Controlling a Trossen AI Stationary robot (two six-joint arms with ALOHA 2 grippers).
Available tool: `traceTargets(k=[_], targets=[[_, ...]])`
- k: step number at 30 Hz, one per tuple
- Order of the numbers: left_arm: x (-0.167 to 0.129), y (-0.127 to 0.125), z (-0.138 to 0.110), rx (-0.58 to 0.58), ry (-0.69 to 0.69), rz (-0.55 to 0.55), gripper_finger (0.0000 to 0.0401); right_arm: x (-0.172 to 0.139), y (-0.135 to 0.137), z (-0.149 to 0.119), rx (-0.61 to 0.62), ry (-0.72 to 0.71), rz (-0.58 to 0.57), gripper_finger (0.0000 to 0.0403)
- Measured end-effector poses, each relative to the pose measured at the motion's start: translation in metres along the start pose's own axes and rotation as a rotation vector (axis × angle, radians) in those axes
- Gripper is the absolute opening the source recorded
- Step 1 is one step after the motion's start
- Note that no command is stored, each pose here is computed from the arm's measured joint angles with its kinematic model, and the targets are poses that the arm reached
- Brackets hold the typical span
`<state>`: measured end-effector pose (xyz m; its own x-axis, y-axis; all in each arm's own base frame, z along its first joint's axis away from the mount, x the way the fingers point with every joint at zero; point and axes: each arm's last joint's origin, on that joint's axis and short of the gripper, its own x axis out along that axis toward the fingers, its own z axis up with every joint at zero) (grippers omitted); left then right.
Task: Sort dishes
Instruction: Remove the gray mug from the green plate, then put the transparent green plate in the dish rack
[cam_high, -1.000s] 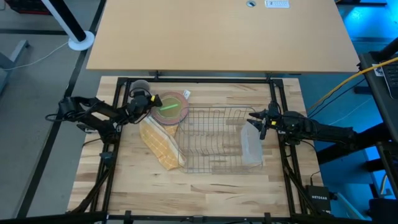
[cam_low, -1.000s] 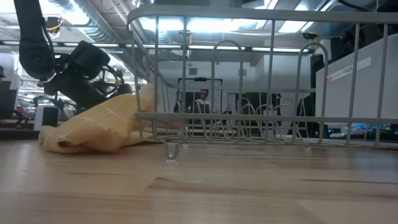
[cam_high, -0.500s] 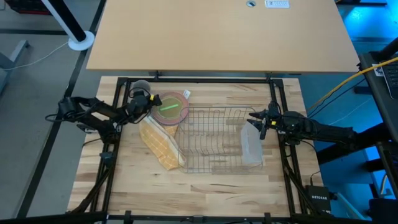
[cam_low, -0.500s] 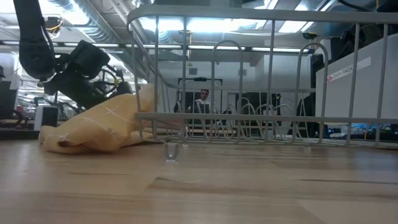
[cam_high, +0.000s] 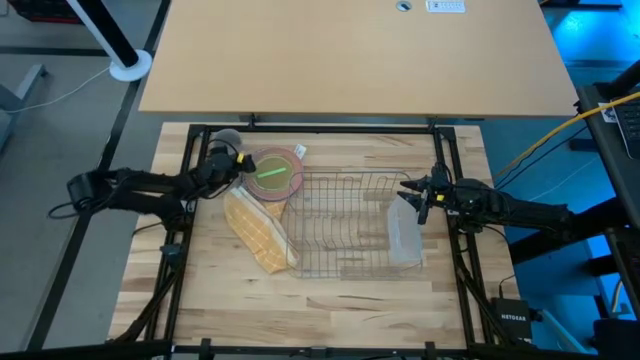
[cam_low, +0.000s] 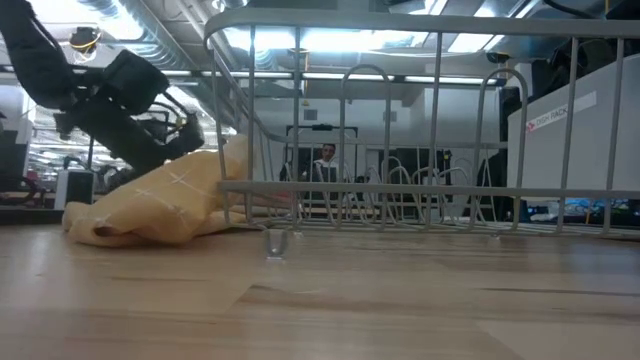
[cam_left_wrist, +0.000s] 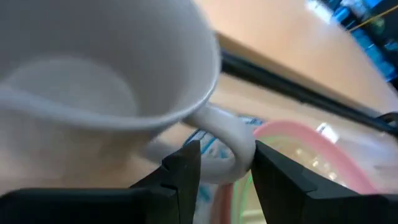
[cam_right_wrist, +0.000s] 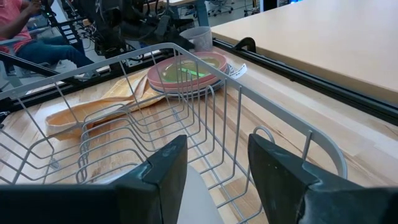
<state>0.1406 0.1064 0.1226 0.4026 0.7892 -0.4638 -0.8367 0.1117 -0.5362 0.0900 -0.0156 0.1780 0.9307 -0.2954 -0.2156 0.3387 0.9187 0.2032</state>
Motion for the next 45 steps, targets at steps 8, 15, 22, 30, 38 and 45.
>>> traceTargets(k=[8, 15, 22, 30, 38, 45], targets=[[-0.017, -0.001, 0.006, -0.005, 0.112, -0.105, 0.0130, 0.000, 0.000, 0.000, 0.000, 0.000, 0.000, 0.0175], [-0.031, -0.007, 0.015, -0.014, 0.145, -0.256, 0.0130, 0.000, 0.000, 0.000, 0.000, 0.000, 0.000, 0.0175], [-0.038, -0.005, 0.010, -0.006, 0.307, -0.319, 0.0130, 0.000, 0.000, 0.000, 0.000, 0.000, 0.000, 0.0175], [-0.039, 0.000, 0.002, 0.005, 0.424, -0.297, 0.0130, 0.000, 0.000, 0.000, 0.000, 0.000, 0.000, 0.0175], [-0.051, -0.024, -0.001, 0.178, 0.390, -0.586, 0.0130, 0.000, 0.000, 0.000, 0.000, 0.000, 0.000, 0.0175], [-0.064, -0.043, 0.002, 0.327, 0.195, -0.769, 0.0130, 0.000, 0.000, 0.000, 0.000, 0.000, 0.000, 0.0175]])
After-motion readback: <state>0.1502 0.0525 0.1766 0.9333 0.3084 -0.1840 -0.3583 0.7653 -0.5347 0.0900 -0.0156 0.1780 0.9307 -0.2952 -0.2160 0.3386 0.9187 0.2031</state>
